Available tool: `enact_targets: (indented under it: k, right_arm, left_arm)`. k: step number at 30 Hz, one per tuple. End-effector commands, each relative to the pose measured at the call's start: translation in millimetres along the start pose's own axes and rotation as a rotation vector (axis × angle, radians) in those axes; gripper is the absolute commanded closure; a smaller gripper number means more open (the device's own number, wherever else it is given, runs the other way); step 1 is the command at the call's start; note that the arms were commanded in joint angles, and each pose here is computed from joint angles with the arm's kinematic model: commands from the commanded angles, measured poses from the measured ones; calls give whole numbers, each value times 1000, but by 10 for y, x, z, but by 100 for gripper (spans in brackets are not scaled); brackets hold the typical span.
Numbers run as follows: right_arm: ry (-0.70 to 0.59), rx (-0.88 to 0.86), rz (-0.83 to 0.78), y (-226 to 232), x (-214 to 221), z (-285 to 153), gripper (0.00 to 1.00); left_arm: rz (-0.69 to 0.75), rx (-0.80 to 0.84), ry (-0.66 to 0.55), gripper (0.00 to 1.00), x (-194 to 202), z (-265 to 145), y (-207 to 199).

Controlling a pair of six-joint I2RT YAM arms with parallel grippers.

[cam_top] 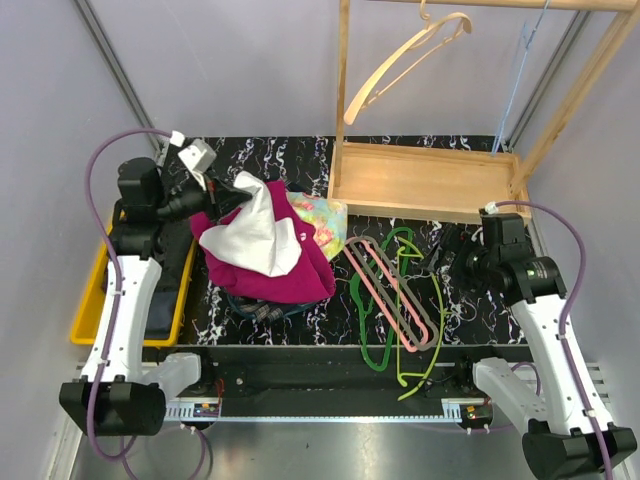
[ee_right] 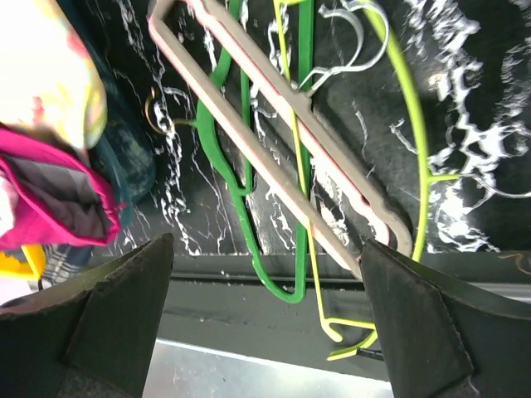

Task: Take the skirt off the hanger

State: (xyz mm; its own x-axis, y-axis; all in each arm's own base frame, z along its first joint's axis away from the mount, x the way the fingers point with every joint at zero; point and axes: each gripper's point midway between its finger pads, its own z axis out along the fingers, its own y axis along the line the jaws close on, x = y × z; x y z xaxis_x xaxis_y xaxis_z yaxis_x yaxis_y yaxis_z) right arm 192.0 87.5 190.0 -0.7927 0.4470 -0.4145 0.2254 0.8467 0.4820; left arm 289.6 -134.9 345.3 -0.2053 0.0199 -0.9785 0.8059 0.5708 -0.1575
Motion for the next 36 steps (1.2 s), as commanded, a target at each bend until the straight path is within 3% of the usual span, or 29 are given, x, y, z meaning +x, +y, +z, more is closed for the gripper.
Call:
enact_targets:
  k: [1, 4, 9, 12, 13, 14, 16, 17, 24, 30, 36]
  right_arm:
    - [-149, 24, 1, 100, -320, -351, 0]
    - [-238, -68, -5, 357, -520, -614, 0]
    - [-385, -293, -21, 893, -798, -1178, 0]
    - [-445, -376, -29, 1078, -897, -1412, 0]
    - [-456, -390, -35, 1113, -919, -1453, 0]
    - [-463, -399, -38, 1139, -939, -1478, 0]
    - [-476, -413, -50, 1182, -968, -1539, 0]
    - [-480, -415, -58, 1191, -973, -1555, 0]
    - [-518, -426, -64, 1233, -1038, -1664, 0]
    - [-569, -441, -85, 1293, -1095, -1881, 0]
    - [-550, -446, -75, 1300, -1083, -1824, 0]
  left_arm:
    - [135, -64, 97, 100, 311, 103, 99]
    - [163, -117, 208, 100, 629, 169, 182]
    - [395, -225, 473, 100, 1199, 306, 226]
    - [451, -267, 586, 99, 1438, 379, 263]
    - [455, -275, 610, 89, 1496, 392, 267]
    - [461, -286, 641, 59, 1565, 394, 286]
    - [490, -277, 709, 11, 1727, 393, 285]
    - [504, -284, 739, 1, 1801, 357, 302]
    - [504, -257, 849, 1, 2203, 162, 262]
    - [373, -113, 904, 1, 2838, 27, -61]
    - [313, -25, 927, 1, 2793, -103, -308]
